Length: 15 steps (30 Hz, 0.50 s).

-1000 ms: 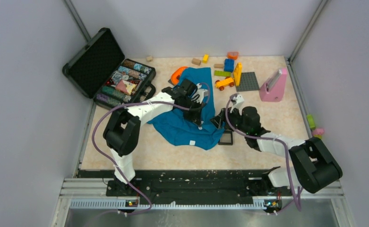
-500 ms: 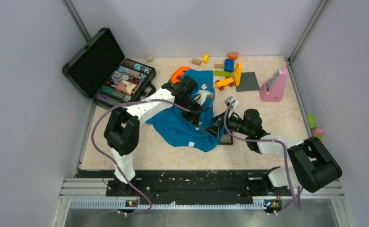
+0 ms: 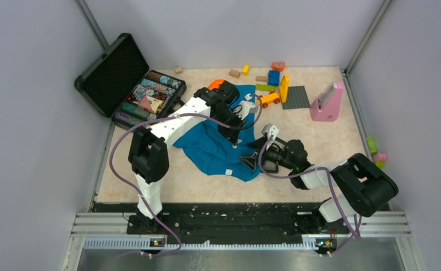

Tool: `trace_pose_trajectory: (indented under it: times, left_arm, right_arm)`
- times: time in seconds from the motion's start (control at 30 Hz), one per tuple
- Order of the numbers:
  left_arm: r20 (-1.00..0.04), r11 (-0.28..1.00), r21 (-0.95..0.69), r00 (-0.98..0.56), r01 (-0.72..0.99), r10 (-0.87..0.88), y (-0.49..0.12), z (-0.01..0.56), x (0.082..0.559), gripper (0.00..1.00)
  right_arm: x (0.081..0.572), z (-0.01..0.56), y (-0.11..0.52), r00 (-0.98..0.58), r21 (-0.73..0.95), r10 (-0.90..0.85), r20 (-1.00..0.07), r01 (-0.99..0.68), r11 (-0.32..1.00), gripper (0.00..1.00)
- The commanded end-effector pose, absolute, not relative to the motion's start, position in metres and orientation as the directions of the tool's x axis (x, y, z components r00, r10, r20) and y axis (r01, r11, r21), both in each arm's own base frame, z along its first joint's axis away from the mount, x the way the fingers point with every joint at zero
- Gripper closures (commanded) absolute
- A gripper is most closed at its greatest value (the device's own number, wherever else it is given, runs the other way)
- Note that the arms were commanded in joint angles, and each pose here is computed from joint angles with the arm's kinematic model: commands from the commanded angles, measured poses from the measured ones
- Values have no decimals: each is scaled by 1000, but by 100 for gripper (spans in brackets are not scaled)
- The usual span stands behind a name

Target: Remove the brooch from the garment

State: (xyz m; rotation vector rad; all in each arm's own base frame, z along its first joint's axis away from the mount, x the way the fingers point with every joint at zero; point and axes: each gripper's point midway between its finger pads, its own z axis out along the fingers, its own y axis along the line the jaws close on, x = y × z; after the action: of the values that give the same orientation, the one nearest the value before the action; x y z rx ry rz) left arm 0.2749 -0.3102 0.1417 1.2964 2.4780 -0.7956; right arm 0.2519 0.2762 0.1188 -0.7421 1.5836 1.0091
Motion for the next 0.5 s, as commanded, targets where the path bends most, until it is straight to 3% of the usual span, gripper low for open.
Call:
trace_pose_trajectory:
  times: [0.0, 0.27, 0.47]
  left_arm:
    - [-408, 468, -332, -572, 819, 712, -308, 151, 271, 100]
    - [-394, 472, -361, -590, 804, 705, -316, 157, 262, 100]
    - [-340, 493, -340, -593, 801, 730, -313, 154, 253, 100]
  right_arm:
    - [262, 154, 272, 23, 28, 91, -996, -849, 527, 23]
    - [263, 149, 278, 154, -152, -48, -987, -789, 596, 33]
    - [268, 150, 275, 158, -168, -71, -985, -765, 622, 51]
